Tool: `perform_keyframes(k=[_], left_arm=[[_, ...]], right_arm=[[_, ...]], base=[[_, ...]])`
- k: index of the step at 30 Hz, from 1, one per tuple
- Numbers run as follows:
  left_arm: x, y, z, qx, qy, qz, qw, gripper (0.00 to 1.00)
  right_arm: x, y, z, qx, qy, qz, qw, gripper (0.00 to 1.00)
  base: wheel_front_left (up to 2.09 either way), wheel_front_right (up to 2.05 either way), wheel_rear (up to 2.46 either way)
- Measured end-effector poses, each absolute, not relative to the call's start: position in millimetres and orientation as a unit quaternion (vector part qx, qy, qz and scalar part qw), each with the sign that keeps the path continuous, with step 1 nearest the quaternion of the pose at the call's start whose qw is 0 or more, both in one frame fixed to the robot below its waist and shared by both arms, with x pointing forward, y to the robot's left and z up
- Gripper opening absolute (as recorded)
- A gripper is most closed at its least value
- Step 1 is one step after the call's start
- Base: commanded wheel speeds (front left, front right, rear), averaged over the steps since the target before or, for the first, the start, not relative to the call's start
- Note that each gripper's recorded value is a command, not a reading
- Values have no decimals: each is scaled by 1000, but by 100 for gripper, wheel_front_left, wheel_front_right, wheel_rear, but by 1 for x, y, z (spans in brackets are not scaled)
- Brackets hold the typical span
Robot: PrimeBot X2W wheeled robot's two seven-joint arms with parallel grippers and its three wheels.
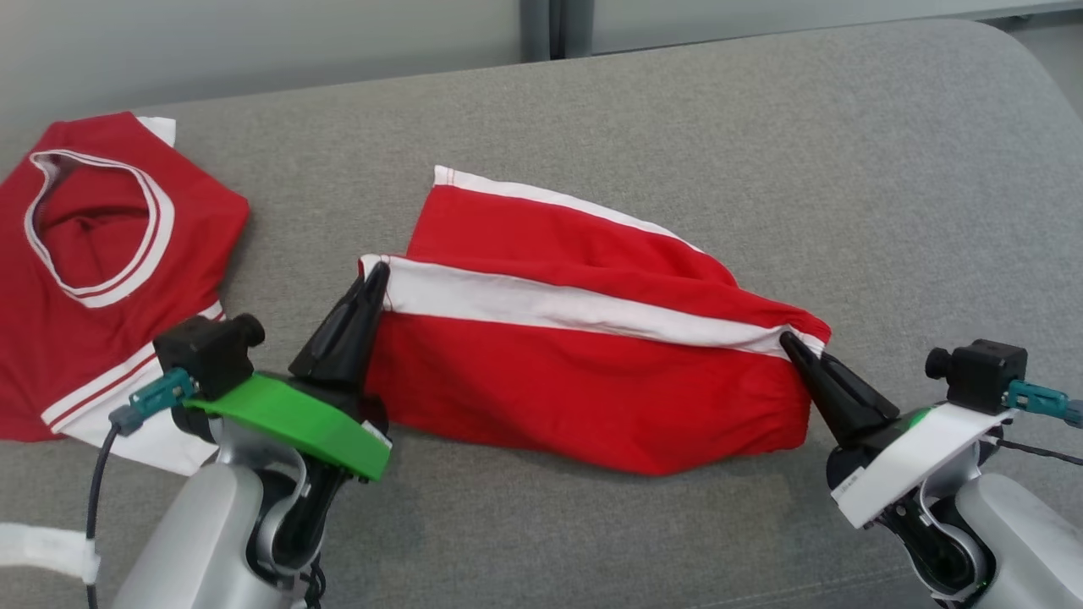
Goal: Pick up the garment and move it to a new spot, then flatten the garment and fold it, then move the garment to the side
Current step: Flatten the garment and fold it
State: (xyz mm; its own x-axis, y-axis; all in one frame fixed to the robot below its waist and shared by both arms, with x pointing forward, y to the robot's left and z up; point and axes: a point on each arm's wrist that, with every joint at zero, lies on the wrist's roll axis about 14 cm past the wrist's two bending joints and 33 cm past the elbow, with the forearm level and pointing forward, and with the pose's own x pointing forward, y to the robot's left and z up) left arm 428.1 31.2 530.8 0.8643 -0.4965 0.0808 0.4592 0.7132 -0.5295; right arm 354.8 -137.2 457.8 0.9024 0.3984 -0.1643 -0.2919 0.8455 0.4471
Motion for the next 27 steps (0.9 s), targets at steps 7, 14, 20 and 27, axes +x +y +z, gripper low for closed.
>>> perform_keyframes(k=[7, 14, 20, 27], left_arm=[[479, 9, 509, -222, 65, -280, 932, 0], [520, -1, 485, -187, 91, -285, 936, 0], [549, -15, 449, -147, 124, -296, 936, 0], [561, -31, 401, -140, 172, -302, 927, 0]], right_arm=[[372, -133, 445, 240, 138, 157, 948, 0], [389, -137, 431, 253, 149, 129, 947, 0], [407, -147, 414, 255, 159, 99, 949, 0], [416, -153, 389, 248, 187, 80, 947, 12]], base=[[0, 0, 0], [0, 0, 0], [0, 0, 0], [0, 0, 0]])
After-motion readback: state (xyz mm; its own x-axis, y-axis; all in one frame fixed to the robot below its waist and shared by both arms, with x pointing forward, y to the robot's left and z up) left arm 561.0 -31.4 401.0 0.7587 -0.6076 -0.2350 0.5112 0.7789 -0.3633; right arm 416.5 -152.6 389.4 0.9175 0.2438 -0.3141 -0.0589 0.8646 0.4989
